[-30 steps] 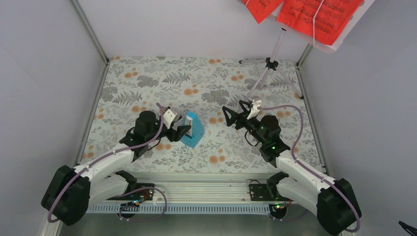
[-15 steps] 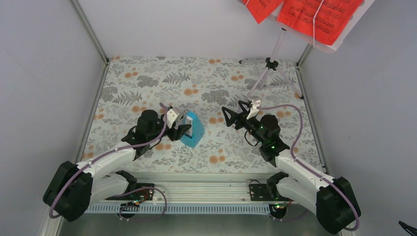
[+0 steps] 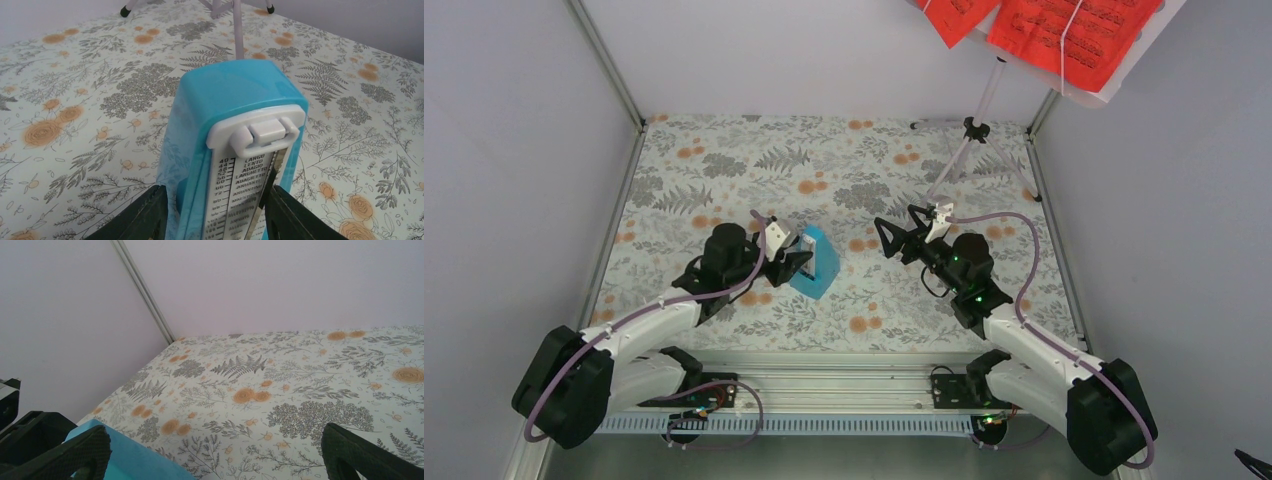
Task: Pack up the instrument practice props
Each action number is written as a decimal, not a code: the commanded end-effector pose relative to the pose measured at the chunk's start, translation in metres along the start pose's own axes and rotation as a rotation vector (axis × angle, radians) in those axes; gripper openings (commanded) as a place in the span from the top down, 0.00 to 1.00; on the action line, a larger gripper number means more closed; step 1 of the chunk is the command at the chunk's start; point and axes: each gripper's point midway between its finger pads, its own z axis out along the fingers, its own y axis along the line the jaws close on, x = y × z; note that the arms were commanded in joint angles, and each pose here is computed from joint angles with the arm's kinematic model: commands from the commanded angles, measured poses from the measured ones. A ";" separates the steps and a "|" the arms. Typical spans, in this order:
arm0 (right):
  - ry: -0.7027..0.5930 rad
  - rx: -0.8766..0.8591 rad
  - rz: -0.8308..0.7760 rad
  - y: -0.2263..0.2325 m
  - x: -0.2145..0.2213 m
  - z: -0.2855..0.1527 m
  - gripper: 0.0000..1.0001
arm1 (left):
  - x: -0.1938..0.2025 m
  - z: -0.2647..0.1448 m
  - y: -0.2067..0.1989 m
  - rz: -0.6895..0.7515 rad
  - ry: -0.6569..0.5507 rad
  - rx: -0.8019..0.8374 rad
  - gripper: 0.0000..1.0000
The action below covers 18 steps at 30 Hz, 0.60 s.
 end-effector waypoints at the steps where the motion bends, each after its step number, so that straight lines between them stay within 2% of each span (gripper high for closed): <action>1: -0.014 -0.003 0.010 -0.002 -0.001 -0.001 0.00 | -0.017 0.002 -0.002 0.036 -0.043 0.015 0.53; 18: -0.016 0.002 0.006 -0.003 -0.002 -0.002 0.00 | -0.016 0.003 -0.005 0.035 -0.041 0.028 0.62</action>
